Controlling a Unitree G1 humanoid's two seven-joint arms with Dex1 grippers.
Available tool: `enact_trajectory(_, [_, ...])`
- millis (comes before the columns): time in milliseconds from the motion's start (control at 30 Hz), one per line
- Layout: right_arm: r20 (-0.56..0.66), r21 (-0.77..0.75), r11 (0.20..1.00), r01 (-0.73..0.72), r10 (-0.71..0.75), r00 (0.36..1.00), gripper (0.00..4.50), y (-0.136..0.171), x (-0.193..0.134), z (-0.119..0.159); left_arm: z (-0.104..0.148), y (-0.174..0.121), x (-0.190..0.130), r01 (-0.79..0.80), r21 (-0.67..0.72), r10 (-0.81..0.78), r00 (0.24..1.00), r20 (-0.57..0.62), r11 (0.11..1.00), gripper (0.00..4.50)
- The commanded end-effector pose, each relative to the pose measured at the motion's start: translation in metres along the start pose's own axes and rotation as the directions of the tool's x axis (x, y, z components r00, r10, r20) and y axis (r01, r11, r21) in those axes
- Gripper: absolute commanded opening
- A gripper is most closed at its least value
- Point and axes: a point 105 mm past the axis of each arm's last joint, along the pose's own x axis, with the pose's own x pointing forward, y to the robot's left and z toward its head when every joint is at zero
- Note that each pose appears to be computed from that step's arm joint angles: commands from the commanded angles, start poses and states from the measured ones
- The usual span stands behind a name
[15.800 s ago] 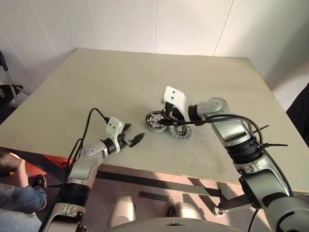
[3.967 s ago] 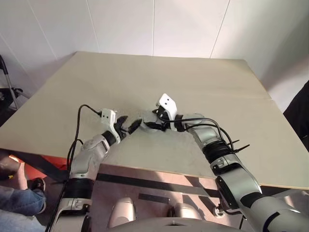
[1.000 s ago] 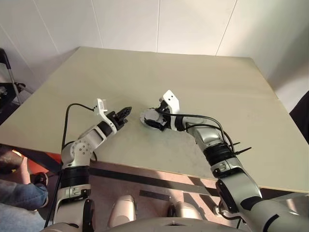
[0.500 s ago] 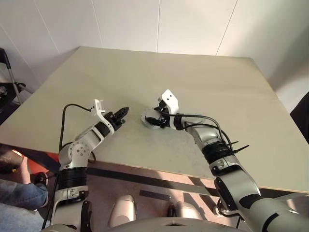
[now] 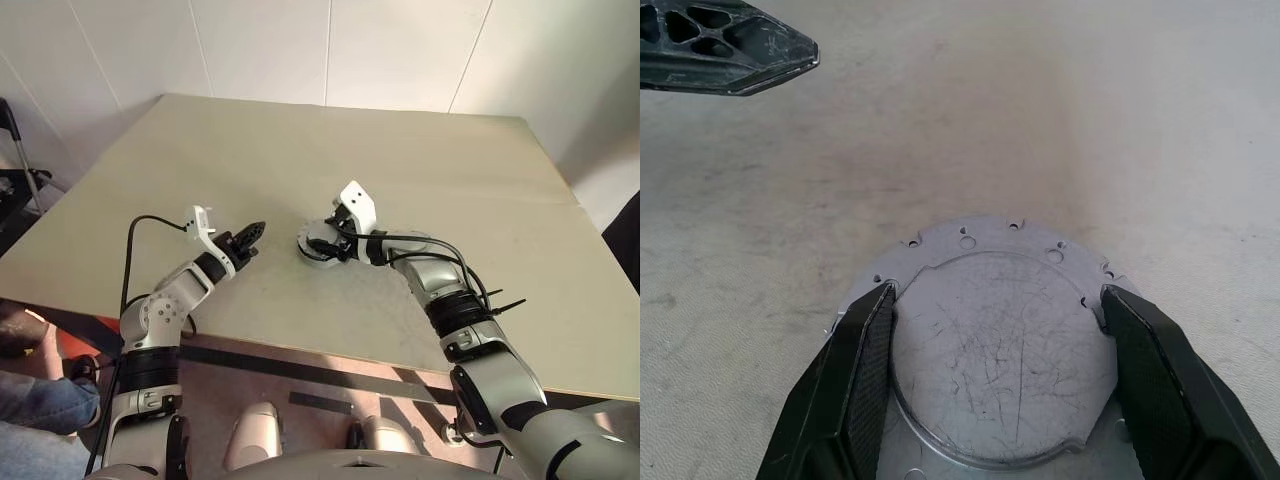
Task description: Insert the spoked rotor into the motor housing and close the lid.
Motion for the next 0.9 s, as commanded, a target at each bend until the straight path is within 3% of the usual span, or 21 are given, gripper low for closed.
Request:
enact_trajectory(33, [0.067,-0.037,0.999,-0.005,0.008,0.998,3.14,0.0,-0.003,0.021,0.009,-0.004,-0.001,0.012,0.029,-0.013,0.999,0.029,0.999,0.0])
enact_trajectory(900, [-0.071,-0.034,0.999,-0.004,0.002,0.997,3.14,-0.003,-0.004,-0.014,0.006,-0.005,0.0,0.01,0.025,-0.011,1.0,0.022,1.0,0.0])
